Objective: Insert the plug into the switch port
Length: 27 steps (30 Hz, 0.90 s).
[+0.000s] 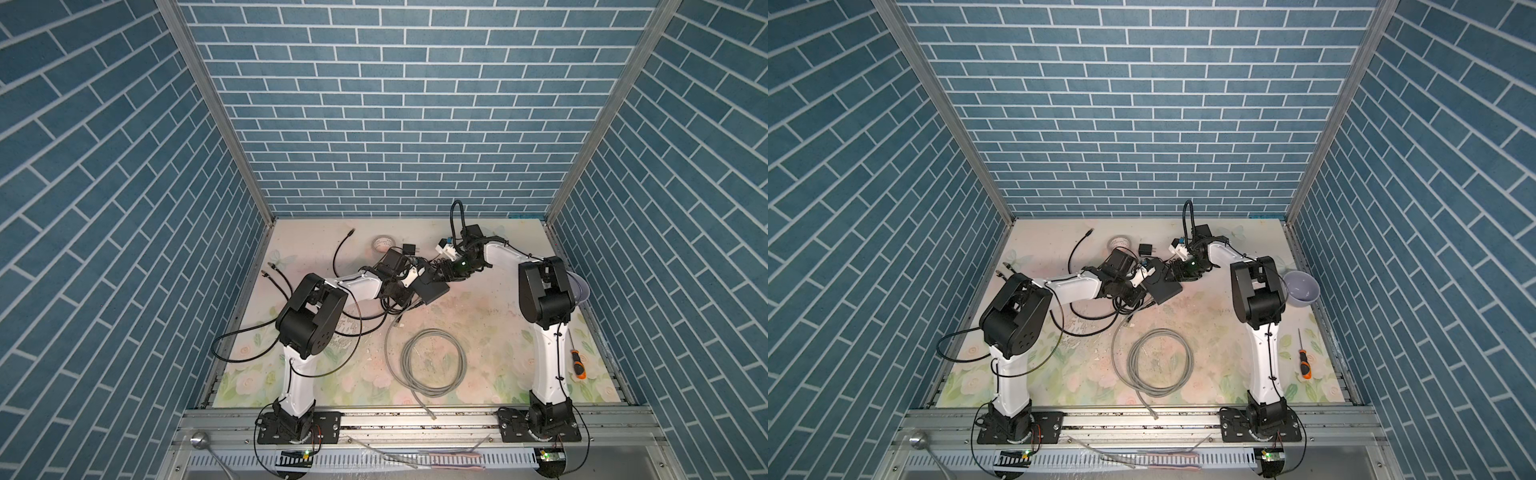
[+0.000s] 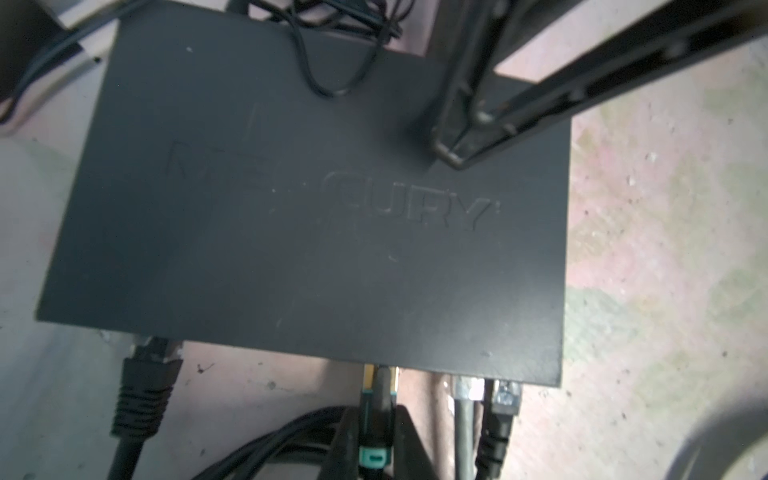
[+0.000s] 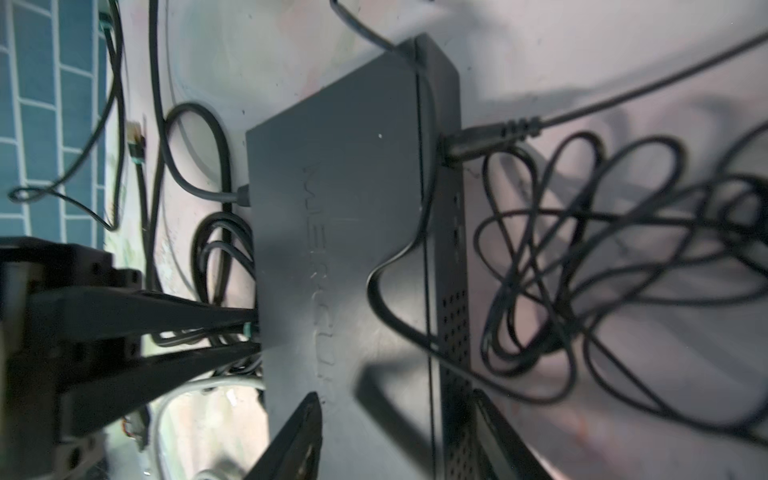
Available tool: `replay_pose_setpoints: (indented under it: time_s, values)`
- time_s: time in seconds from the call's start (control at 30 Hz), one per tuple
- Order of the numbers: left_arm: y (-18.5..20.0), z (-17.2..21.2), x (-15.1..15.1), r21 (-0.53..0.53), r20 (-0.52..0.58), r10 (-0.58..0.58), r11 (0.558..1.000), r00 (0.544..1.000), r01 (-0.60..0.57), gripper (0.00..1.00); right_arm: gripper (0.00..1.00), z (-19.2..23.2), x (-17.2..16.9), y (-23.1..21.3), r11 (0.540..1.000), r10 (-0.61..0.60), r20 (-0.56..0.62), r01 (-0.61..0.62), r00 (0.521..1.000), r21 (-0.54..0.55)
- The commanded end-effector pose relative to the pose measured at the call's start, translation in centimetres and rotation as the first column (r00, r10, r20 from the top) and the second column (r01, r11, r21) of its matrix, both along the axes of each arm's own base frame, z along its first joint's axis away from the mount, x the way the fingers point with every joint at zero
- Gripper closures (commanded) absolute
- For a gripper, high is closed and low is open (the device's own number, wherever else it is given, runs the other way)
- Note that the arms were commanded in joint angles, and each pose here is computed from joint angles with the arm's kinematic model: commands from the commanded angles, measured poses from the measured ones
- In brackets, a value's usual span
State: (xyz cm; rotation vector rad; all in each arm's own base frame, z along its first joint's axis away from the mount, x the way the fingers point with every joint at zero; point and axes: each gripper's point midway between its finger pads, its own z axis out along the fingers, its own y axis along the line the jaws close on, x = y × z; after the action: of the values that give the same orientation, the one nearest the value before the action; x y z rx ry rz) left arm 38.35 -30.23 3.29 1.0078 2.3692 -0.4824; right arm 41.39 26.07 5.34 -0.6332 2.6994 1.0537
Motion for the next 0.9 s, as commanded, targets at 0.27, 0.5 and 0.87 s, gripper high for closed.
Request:
replay_pose_setpoints:
  time_s: [0.27,0.5,0.87]
  values:
    - [4.6,5.4,0.6,0.042,0.039,0.143,0.989,0.989,-0.145,0.56,0.36,5.9,-0.8,-6.0,0.925,-0.369,0.036,0.371,0.929,-0.083]
    - [1.5,9.4,-6.6,0.066,0.077,0.203,0.976,0.976,-0.208,0.55,0.35,4.3,-4.9,-9.5,0.847,-0.506,0.055,0.508,0.861,-0.158]
    - [1.1,0.9,-17.3,0.347,-0.023,0.205,0.920,0.979,-0.184,0.52,0.34,4.1,-9.7,-11.0,0.830,-0.537,0.053,0.539,0.842,-0.147]
